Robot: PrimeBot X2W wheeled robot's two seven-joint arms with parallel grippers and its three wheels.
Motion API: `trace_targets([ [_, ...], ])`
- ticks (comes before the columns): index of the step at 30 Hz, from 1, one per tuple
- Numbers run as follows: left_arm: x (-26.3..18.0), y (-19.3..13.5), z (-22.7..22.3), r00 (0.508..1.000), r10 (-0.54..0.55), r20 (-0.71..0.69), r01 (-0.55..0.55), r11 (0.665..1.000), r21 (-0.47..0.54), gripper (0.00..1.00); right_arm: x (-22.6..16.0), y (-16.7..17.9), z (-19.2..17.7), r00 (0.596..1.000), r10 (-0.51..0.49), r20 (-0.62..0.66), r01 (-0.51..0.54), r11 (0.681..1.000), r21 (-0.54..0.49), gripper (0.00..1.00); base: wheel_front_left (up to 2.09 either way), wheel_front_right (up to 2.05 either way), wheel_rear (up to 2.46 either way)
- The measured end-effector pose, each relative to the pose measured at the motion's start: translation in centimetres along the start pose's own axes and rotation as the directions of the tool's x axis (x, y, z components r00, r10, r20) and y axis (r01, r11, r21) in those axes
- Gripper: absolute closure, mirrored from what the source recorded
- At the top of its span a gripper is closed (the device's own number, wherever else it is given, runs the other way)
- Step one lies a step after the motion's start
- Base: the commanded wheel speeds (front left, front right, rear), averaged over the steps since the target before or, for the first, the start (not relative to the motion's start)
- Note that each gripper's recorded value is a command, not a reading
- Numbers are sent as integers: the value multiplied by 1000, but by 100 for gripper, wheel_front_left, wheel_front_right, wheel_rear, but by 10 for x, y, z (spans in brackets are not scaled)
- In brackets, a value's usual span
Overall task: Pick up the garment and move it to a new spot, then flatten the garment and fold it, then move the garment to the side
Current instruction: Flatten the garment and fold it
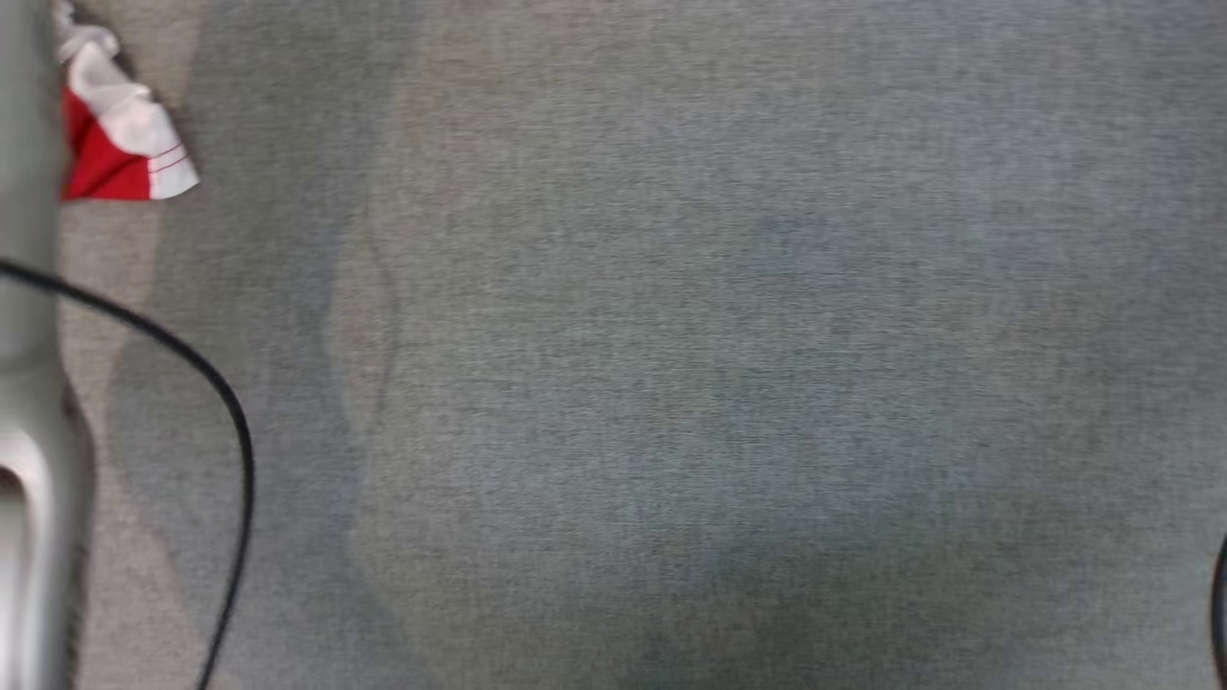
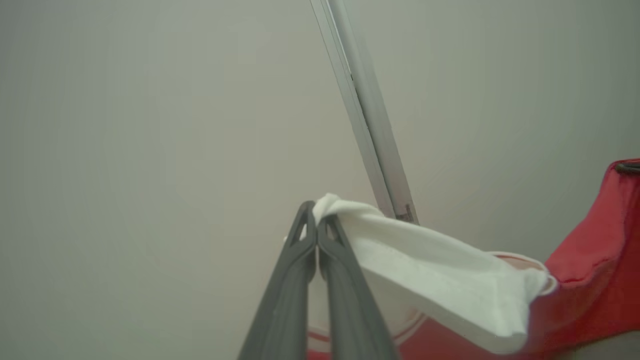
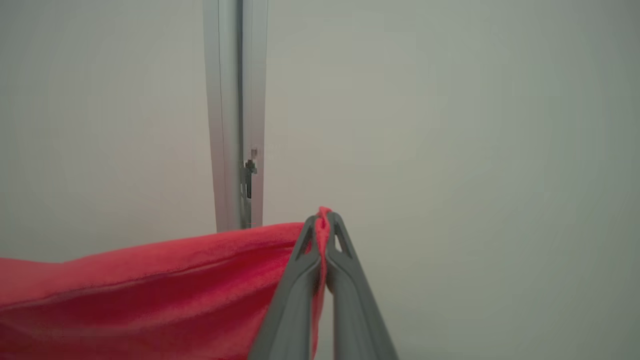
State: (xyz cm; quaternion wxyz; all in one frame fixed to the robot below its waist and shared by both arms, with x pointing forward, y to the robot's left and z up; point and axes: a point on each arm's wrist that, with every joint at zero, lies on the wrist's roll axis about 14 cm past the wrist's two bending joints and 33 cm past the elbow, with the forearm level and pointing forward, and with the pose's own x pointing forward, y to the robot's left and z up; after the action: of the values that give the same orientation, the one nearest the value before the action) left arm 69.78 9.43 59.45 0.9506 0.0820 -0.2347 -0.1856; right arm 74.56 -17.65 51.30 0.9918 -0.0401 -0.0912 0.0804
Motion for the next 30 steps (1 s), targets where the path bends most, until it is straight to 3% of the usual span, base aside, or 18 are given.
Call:
trace_targets([
  [9, -90, -16, -35, 983, 16, -183, -43, 989, -143, 100, -58, 8, -35, 993, 4, -119, 5, 997, 74, 100, 0, 0, 0],
  [14, -156, -20, -39, 952, 78, -298, -160, 951, -263, 100, -113, 11, -54, 973, -2, -231, 39, 987, 156, 100, 0, 0, 0],
  [20, -213, -39, -18, 924, 93, -371, -214, 929, -300, 100, -171, 18, -55, 948, 26, -319, 37, 981, 190, 100, 0, 0, 0],
  [30, -284, -56, 31, 889, 171, -426, -301, 917, -260, 100, -252, 22, -27, 935, 49, -350, 29, 977, 213, 100, 0, 0, 0],
])
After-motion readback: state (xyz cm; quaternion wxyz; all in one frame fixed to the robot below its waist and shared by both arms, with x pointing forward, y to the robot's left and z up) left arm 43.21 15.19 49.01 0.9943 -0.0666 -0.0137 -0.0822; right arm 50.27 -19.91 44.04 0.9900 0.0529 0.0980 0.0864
